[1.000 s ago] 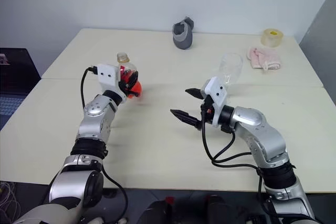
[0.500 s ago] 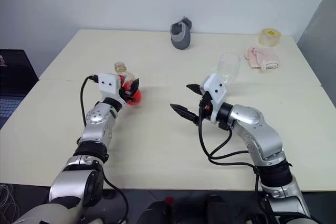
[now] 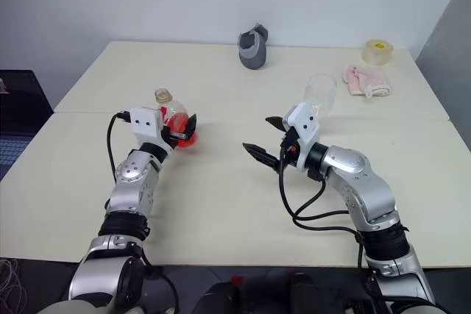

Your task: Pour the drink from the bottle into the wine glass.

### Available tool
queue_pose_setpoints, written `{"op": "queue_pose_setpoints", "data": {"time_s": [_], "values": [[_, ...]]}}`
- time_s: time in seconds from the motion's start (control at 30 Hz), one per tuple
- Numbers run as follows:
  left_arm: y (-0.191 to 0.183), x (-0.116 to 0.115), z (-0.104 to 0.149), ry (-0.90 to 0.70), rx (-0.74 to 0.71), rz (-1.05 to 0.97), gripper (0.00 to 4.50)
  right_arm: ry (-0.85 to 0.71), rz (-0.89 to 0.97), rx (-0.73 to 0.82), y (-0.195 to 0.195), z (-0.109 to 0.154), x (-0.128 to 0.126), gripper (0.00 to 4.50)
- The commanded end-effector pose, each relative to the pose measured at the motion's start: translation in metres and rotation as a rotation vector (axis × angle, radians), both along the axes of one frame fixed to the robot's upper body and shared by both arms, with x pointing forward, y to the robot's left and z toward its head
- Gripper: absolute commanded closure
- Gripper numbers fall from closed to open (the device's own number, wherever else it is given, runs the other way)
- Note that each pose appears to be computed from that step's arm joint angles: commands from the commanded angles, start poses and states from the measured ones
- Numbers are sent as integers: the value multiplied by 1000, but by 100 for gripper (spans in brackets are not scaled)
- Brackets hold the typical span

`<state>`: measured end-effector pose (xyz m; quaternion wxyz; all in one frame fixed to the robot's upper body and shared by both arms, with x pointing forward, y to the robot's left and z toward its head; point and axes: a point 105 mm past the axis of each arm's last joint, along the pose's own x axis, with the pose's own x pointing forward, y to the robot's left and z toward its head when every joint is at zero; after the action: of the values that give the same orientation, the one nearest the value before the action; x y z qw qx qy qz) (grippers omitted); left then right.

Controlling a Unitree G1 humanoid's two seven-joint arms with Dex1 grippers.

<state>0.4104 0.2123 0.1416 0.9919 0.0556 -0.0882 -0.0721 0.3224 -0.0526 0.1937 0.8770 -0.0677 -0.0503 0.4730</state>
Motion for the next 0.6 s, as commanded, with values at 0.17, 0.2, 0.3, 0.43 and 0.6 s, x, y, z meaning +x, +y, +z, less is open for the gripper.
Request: {"op": "queue_pose_setpoints", "data": {"time_s": [0.17, 0.2, 0.3, 0.43, 0.6], "values": [[12, -17, 22, -46, -30, 58, 3, -53, 0, 29, 0, 12, -4, 0], [13, -19, 22, -43, -24, 64, 3, -50, -3, 31, -1, 11, -4, 0], [15, -27, 19, -29, -17, 73, 3, -37, -11, 38, -2, 7, -6, 0], [10, -42, 12, 10, -24, 50, 3, -21, -24, 36, -6, 1, -11, 0], [-8, -68, -3, 80, -4, -21, 3, -3, -95, 17, -19, -8, -14, 0]]}}
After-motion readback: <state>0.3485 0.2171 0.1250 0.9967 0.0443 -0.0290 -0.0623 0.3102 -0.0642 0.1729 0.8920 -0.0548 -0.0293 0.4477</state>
